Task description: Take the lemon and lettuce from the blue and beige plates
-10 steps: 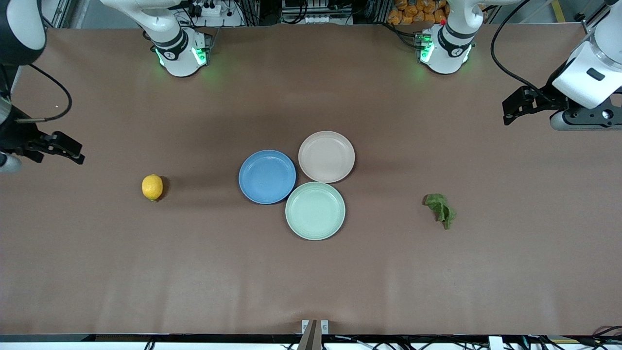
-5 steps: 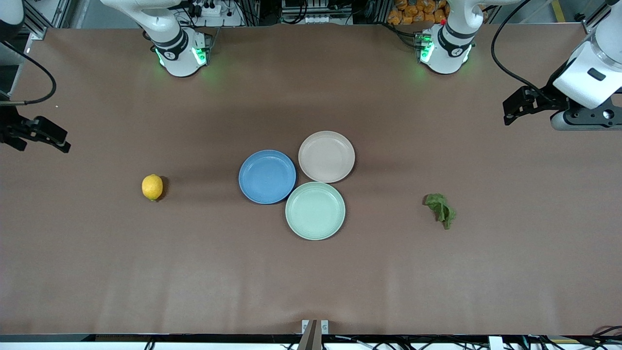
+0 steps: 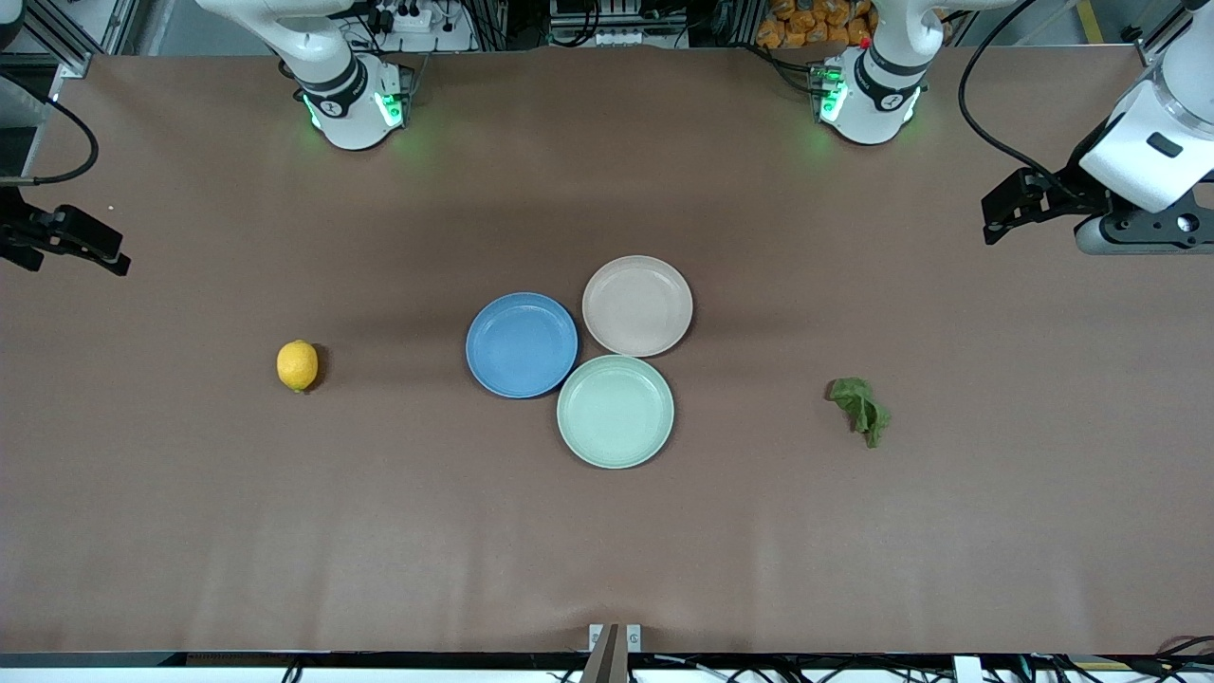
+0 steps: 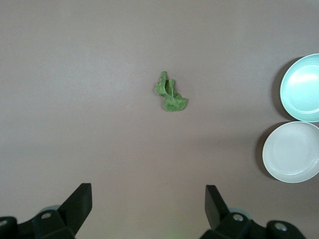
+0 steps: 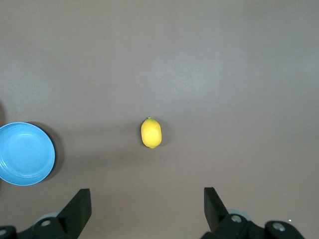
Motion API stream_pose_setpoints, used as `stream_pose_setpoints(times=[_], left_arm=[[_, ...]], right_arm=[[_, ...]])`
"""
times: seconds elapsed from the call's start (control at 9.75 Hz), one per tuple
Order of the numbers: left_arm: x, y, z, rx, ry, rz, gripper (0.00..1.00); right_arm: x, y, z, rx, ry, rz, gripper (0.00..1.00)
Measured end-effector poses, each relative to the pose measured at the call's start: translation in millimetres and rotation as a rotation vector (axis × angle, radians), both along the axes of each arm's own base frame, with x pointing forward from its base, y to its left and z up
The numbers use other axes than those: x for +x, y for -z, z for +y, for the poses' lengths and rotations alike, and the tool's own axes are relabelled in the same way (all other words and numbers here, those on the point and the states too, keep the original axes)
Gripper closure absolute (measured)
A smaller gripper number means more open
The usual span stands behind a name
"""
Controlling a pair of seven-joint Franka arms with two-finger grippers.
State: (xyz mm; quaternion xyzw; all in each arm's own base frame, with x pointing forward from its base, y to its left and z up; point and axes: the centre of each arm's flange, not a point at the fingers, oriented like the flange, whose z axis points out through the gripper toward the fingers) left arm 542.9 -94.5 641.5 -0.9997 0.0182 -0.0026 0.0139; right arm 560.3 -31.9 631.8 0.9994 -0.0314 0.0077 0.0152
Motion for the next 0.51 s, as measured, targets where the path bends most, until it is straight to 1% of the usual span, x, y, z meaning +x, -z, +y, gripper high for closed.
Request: stream_pose_setpoints(times=[0.51], left_arm=[[0.0, 0.0, 0.1, 0.0, 0.0, 0.0, 0.0]], right_arm=[[1.1, 1.8, 0.5, -0.001, -0.001, 0.003, 0.0]])
